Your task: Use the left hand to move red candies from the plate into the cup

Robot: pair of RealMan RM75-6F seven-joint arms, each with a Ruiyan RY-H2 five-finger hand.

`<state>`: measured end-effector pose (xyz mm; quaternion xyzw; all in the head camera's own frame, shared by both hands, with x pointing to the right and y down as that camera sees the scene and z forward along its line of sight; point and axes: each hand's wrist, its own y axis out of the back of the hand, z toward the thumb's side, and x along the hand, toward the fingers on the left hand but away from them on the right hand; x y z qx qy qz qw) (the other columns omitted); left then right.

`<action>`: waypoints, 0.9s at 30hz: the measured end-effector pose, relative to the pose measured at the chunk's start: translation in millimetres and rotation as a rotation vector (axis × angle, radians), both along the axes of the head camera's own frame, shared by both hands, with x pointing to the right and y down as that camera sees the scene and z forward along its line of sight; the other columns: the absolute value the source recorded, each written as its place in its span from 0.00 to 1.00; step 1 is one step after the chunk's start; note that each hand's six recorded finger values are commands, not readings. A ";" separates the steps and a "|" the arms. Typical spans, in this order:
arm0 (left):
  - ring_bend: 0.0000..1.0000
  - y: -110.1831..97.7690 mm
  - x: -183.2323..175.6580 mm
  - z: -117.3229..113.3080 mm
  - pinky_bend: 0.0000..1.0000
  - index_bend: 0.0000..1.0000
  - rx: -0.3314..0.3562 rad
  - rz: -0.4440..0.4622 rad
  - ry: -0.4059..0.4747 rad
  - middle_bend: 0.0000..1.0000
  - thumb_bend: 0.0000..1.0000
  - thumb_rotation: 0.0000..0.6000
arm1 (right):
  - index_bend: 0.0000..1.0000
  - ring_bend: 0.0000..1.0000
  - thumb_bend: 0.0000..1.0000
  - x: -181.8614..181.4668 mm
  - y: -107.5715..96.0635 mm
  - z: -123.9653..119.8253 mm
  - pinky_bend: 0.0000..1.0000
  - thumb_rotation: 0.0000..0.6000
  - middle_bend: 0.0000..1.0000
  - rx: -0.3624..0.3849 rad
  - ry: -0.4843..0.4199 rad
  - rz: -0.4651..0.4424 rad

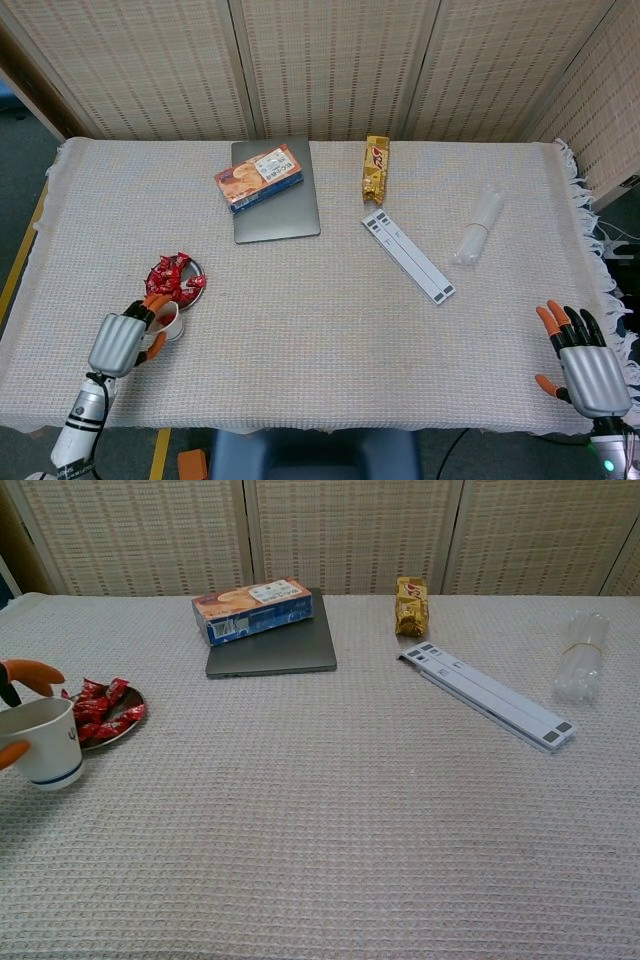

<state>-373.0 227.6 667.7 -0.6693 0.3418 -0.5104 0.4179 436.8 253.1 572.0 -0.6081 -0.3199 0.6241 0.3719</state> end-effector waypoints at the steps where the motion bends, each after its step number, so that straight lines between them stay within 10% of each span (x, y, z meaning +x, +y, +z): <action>1: 0.33 2.0 -0.4 -0.8 1.00 0.20 0.000 0.002 0.000 0.25 0.40 1.00 | 0.00 0.00 0.06 -0.3 0.1 0.0 0.00 1.00 0.00 0.000 -0.001 -0.001; 27: 0.30 32.1 -4.2 -8.4 1.00 0.18 -0.015 0.016 0.016 0.25 0.40 1.00 | 0.00 0.00 0.06 -4.4 3.2 1.2 0.00 1.00 0.00 -0.010 -0.001 -0.020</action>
